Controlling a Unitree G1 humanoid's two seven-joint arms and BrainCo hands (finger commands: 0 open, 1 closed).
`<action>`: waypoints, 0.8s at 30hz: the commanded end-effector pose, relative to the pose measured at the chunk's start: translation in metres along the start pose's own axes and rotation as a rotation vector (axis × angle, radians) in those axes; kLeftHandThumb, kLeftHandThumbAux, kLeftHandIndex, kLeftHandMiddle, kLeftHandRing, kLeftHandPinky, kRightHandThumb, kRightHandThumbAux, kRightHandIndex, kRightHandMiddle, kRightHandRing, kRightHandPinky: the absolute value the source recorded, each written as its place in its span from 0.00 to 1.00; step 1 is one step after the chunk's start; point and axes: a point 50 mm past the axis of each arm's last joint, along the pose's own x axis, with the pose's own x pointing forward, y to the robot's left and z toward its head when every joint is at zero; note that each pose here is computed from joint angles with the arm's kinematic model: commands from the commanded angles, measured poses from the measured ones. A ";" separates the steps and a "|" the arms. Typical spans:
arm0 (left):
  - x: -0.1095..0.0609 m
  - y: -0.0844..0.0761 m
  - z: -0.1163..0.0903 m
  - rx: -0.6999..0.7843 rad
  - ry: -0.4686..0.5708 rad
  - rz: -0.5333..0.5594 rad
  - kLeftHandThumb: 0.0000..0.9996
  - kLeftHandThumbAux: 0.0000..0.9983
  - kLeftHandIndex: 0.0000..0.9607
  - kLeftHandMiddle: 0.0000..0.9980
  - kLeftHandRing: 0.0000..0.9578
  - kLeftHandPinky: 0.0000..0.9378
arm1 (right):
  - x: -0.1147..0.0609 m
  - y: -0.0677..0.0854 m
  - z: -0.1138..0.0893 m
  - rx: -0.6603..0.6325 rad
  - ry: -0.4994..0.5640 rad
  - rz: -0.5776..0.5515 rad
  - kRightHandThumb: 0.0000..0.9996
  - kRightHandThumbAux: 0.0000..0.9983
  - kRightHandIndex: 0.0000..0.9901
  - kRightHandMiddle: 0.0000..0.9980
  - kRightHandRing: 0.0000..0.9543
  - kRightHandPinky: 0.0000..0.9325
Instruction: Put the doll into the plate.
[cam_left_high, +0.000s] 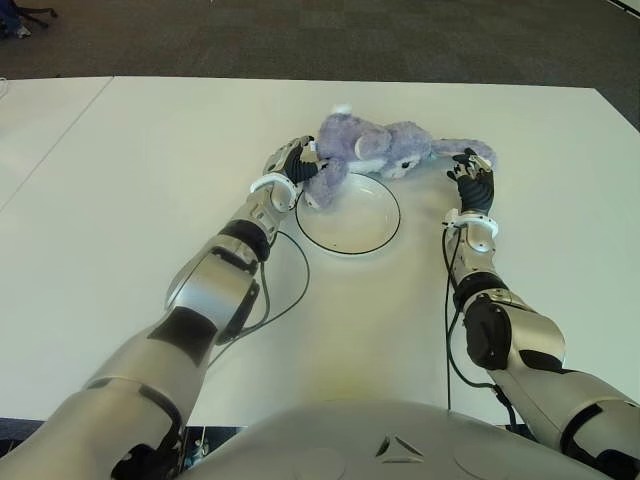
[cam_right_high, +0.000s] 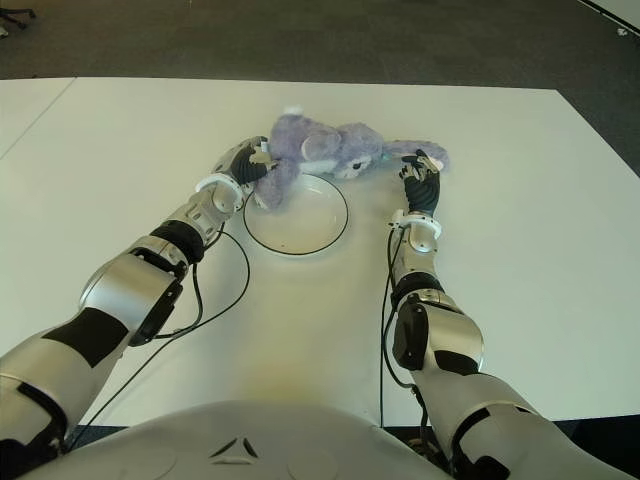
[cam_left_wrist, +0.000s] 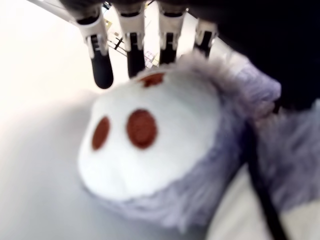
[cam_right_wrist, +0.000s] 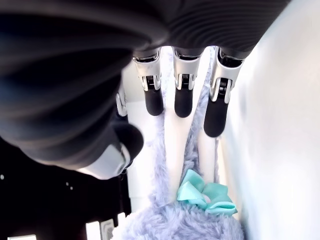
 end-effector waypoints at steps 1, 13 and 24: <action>-0.013 -0.014 -0.039 0.122 0.143 -0.066 0.87 0.44 0.39 0.46 0.53 0.51 | -0.086 -0.011 -0.103 -0.026 0.478 -0.042 0.72 0.72 0.42 0.12 0.10 0.13; -0.014 -0.008 -0.052 0.131 0.231 -0.061 0.74 0.69 0.46 0.69 0.72 0.80 | -0.086 -0.010 -0.103 -0.040 0.472 -0.041 0.72 0.72 0.42 0.12 0.07 0.10; -0.014 -0.005 -0.053 0.124 0.233 -0.016 0.74 0.69 0.46 0.76 0.80 0.86 | -0.086 -0.009 -0.103 -0.029 0.484 -0.043 0.71 0.72 0.42 0.12 0.09 0.16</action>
